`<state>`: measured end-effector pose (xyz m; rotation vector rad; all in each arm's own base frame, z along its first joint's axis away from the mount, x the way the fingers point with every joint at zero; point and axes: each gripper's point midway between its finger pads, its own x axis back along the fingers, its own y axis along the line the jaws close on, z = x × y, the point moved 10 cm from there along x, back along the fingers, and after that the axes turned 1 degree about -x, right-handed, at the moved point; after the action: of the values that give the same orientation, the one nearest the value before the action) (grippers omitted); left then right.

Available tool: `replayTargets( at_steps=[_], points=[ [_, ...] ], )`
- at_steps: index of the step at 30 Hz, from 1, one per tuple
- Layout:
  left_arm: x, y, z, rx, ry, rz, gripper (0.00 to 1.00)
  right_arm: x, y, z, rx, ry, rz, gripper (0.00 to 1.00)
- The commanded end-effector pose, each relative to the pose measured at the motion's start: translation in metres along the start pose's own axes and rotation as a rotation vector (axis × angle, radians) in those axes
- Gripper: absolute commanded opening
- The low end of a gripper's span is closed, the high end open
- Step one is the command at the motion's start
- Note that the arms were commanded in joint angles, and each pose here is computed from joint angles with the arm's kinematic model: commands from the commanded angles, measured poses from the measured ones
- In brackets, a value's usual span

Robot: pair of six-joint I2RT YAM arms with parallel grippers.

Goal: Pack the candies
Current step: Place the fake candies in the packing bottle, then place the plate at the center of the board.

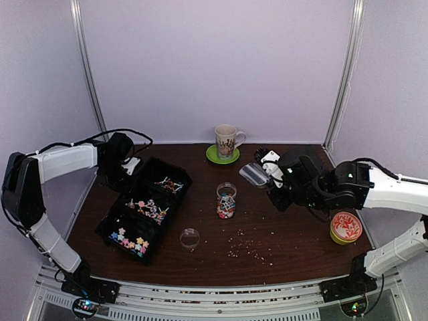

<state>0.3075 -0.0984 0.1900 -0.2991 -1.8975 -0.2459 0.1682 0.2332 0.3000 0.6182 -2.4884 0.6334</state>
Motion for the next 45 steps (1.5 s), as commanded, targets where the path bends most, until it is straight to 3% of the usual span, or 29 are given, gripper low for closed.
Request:
replayTargets(
  at_steps=[1,6,23,33,45],
  points=[
    [0.020,0.004,-0.030,-0.033,-0.124,0.006,0.00,0.004,-0.008,0.006,-0.168,-0.173,0.063,0.00],
    [0.024,0.003,-0.051,-0.126,-0.164,0.016,0.00,0.008,-0.014,0.022,-0.249,-0.281,0.089,0.00],
    [-0.019,-0.006,-0.132,-0.390,-0.114,0.027,0.00,0.007,-0.016,0.055,-0.299,-0.253,0.082,0.00],
    [-0.052,-0.010,-0.145,-0.447,-0.057,-0.012,0.00,-0.007,-0.009,0.052,-0.338,-0.219,0.105,0.00],
    [-0.084,-0.004,-0.146,-0.459,0.014,-0.098,0.11,-0.031,-0.015,0.039,-0.478,-0.157,0.139,0.00]
  ],
)
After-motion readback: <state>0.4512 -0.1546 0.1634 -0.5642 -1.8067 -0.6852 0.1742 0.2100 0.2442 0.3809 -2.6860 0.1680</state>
